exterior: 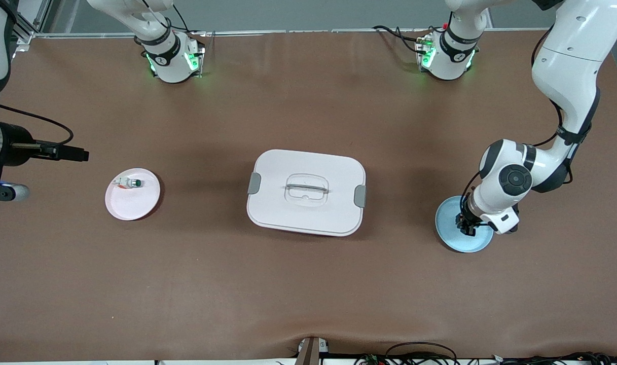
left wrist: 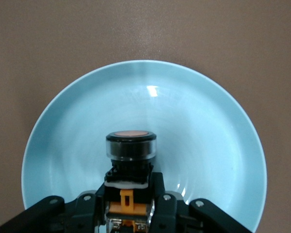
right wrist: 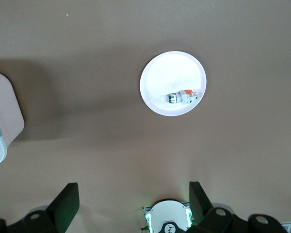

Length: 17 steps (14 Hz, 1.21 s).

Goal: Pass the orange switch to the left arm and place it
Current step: 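Lower the switch onto the blue plate and open the left gripper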

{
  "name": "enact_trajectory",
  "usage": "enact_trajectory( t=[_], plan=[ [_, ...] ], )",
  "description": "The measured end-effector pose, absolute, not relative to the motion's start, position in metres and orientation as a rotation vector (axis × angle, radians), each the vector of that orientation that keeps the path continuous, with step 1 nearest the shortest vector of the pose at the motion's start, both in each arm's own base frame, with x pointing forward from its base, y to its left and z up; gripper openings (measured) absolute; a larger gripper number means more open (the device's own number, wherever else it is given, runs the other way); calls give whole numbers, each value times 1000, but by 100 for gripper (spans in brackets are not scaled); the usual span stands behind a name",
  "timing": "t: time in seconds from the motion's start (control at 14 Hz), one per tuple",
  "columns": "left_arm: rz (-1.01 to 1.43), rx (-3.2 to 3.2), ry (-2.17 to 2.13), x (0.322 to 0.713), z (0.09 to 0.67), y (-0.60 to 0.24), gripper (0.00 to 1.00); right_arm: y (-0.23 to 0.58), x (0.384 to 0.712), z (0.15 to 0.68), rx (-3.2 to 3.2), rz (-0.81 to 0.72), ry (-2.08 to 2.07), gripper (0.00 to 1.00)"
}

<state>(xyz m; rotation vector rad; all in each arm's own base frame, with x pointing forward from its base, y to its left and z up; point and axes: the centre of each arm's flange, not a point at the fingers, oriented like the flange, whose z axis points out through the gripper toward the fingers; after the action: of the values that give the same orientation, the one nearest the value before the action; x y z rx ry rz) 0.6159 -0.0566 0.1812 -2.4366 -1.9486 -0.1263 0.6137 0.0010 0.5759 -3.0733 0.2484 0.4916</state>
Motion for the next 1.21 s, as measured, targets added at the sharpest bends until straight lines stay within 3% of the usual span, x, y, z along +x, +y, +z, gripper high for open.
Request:
enact_trajectory(
  t=[0.36,0.43,0.79,0.86,1.21],
  plan=[
    [-142,-2439,-1954,620,185,-55,38,6,612,578,-3155,491,256,100],
    [-144,-2440,-1953,621,185,-55,44,17,612,579,-3166,489,242,100],
    [-194,-2443,-1978,637,204,-52,95,17,611,582,-3151,475,302,100],
    [-189,-2429,-1972,640,208,-51,100,13,610,584,-3126,471,382,100],
    [-155,-2489,-1753,643,235,-49,100,-18,610,594,-3035,416,440,100]
  ],
)
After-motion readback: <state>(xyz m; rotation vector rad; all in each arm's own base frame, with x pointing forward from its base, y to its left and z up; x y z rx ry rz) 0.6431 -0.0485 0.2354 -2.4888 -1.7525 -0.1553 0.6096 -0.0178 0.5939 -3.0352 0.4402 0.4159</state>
